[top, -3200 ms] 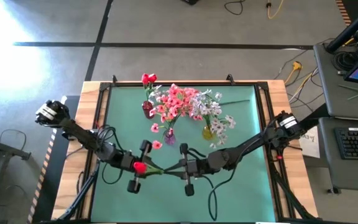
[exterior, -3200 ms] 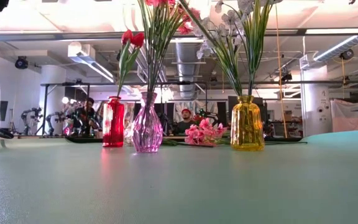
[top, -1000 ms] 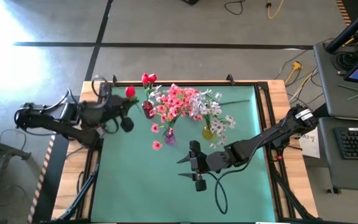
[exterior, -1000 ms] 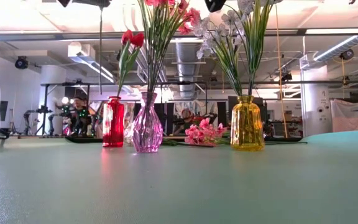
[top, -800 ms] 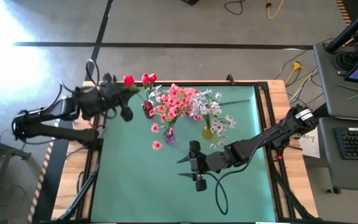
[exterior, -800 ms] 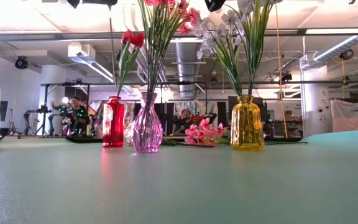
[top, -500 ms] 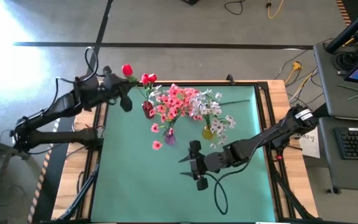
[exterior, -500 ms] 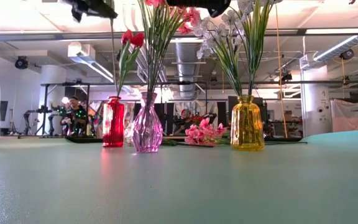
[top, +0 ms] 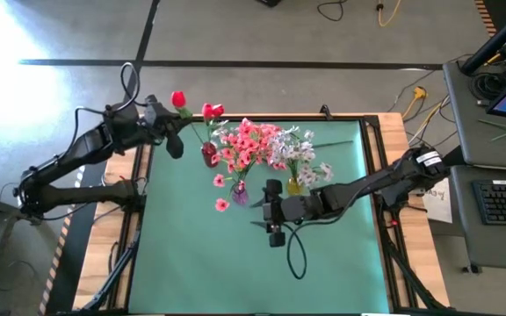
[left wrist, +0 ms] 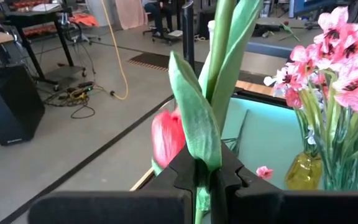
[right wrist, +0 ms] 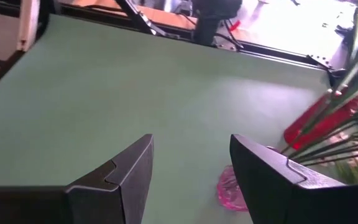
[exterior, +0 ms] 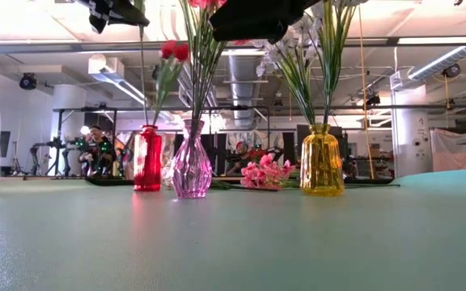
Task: Sort flowers into vase by color
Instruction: Put the red flower into the red vase
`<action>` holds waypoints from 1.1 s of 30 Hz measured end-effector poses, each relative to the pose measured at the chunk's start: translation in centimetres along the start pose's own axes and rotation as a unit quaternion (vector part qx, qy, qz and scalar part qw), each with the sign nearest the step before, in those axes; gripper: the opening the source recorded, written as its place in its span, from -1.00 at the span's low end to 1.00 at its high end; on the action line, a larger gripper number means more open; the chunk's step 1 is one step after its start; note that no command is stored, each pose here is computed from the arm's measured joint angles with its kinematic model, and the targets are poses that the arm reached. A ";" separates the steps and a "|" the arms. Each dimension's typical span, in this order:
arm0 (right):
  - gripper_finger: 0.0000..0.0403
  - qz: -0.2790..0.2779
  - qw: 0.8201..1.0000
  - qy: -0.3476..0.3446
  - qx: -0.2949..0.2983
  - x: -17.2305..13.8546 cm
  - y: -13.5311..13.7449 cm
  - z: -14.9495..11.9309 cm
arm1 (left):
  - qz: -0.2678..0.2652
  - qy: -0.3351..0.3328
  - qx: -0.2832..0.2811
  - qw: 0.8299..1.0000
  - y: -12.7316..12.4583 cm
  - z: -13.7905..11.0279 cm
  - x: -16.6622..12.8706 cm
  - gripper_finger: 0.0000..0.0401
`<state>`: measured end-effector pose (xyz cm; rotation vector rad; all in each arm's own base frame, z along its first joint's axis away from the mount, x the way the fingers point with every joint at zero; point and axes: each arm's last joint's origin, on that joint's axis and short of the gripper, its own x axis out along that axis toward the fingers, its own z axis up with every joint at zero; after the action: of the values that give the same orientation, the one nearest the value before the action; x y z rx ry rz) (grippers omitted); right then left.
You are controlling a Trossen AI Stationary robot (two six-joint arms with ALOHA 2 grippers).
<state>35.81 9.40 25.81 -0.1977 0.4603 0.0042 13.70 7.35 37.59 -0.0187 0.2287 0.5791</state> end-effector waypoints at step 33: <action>0.02 -0.011 1.000 0.009 -0.003 0.1 -1.0 -0.1 | 0.020 0.091 -0.018 0.996 -0.4 -1.6 4.8 -1.00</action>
<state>35.92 8.41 25.80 -0.2086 0.4751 -0.0169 17.47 9.43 35.01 -0.1020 0.3961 0.6219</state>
